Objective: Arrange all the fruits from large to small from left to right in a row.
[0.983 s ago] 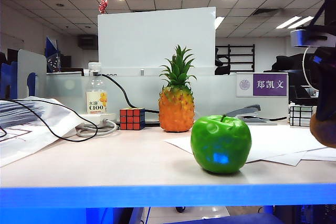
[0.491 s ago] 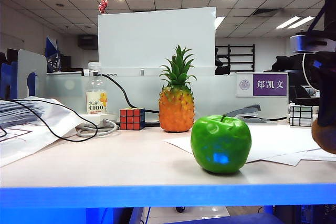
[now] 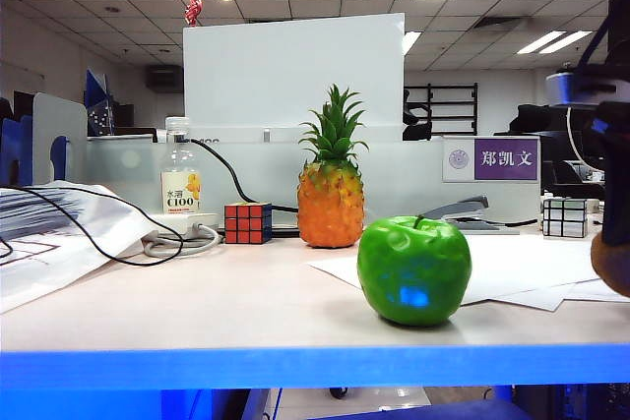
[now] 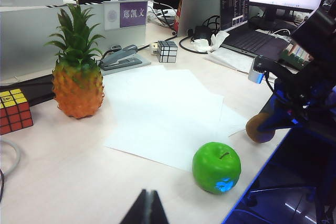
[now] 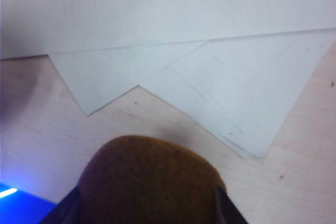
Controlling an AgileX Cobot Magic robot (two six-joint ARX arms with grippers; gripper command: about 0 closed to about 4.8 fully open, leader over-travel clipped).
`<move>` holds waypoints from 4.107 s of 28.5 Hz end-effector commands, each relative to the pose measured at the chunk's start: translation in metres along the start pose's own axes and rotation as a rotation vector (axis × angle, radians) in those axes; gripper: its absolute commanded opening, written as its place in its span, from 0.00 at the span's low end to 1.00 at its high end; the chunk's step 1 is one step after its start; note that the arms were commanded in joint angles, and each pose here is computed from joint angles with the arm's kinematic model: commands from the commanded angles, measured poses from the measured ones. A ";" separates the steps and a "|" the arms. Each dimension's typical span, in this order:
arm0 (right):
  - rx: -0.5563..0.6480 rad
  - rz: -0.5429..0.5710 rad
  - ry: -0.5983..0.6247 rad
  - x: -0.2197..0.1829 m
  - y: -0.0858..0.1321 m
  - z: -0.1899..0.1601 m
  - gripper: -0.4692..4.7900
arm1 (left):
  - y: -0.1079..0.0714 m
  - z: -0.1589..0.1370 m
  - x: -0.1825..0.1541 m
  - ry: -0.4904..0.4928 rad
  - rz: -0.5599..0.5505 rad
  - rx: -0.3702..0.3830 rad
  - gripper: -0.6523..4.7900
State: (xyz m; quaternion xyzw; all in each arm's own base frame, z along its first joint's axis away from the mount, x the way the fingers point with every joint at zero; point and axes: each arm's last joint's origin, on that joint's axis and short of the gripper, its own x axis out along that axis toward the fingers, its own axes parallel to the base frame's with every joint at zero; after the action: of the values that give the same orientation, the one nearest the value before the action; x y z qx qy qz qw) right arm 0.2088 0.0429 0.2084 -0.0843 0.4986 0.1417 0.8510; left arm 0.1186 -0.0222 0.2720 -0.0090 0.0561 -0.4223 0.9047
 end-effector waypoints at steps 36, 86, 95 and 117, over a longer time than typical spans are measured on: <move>0.013 0.002 -0.032 0.007 -0.001 0.006 0.83 | 0.000 0.003 0.000 -0.012 -0.004 0.011 0.29; 0.014 0.284 -0.528 -0.063 0.005 0.069 1.00 | 0.177 0.046 0.335 -0.163 -0.086 0.060 1.00; 0.011 0.284 -0.536 -0.063 0.005 0.069 1.00 | 0.177 0.034 0.373 -0.149 -0.120 0.051 1.00; 0.008 0.283 -0.549 -0.064 0.005 0.070 1.00 | 0.168 0.001 0.396 -0.091 0.036 0.169 0.46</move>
State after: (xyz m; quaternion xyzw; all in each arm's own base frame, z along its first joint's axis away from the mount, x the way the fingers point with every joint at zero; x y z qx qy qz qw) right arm 0.2351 0.0572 0.2928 0.0308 0.2746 0.2713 0.9220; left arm 0.4990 -0.2156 0.2270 0.0394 -0.0187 -0.4119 0.9102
